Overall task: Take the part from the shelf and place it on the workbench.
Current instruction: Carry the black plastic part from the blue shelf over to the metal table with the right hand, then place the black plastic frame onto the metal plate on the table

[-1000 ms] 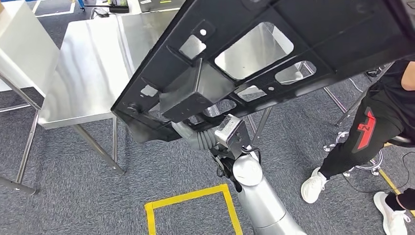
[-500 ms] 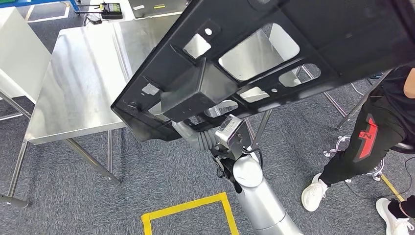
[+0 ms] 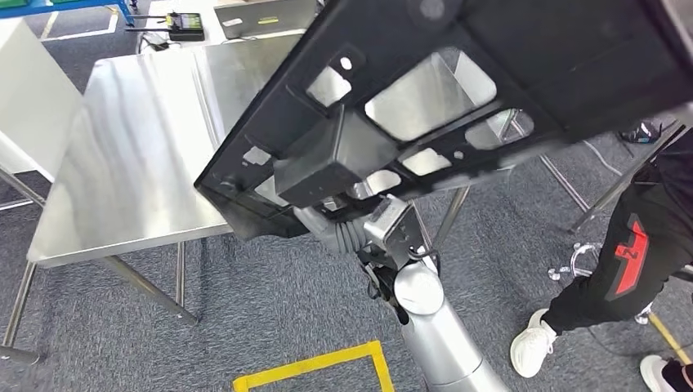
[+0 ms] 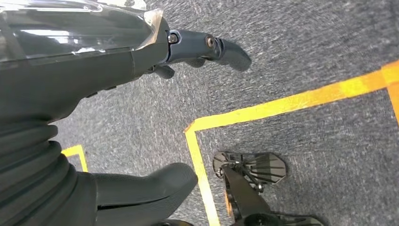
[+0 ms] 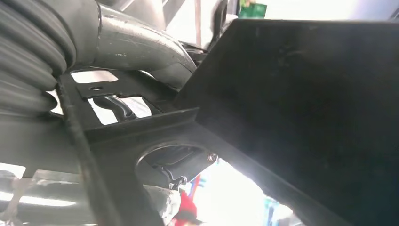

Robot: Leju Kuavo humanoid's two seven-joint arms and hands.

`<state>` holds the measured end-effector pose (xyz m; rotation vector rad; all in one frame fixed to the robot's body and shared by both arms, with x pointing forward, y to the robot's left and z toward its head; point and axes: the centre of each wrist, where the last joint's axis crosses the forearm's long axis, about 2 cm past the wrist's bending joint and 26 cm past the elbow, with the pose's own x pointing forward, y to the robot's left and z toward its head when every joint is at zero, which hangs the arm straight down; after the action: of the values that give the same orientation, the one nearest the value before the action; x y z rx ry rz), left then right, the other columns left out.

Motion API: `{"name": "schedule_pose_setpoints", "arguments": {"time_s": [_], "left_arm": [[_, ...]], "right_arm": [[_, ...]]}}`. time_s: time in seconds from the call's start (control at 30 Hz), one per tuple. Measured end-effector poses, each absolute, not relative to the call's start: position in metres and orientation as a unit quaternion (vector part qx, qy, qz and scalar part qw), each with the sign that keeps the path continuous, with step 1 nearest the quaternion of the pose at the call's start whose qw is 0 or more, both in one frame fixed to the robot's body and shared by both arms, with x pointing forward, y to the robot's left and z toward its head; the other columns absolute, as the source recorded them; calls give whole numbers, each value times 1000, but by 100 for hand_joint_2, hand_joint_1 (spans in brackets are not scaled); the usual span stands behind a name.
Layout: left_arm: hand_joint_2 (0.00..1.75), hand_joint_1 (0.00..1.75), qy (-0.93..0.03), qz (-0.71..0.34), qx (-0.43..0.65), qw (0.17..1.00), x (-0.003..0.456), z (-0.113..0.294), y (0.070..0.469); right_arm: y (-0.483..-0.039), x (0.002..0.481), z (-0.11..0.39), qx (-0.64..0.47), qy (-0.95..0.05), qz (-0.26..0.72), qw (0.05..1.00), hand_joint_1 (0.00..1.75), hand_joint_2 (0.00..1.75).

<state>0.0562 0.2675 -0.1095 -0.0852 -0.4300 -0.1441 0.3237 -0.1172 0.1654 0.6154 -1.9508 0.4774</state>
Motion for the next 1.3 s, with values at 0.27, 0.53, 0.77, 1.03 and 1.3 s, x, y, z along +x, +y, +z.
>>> {"name": "schedule_pose_setpoints", "arguments": {"time_s": [0.27,0.53,0.77,1.03,1.3], "left_arm": [[175,0,-211,-66,-42,974,54,-110,267],[175,0,-206,-65,-40,976,50,-110,268],[175,0,-208,-64,-39,975,52,-110,268],[175,0,-207,-62,-40,975,52,-110,267],[175,0,-210,-61,-25,976,55,-110,267]], "right_arm": [[-111,327,172,262,-808,197,490,175,175],[-109,330,175,264,-807,199,489,175,175],[-111,332,174,261,-807,202,489,175,175],[-112,333,171,258,-804,204,495,175,175],[-107,336,174,177,-819,237,491,175,175]]}}
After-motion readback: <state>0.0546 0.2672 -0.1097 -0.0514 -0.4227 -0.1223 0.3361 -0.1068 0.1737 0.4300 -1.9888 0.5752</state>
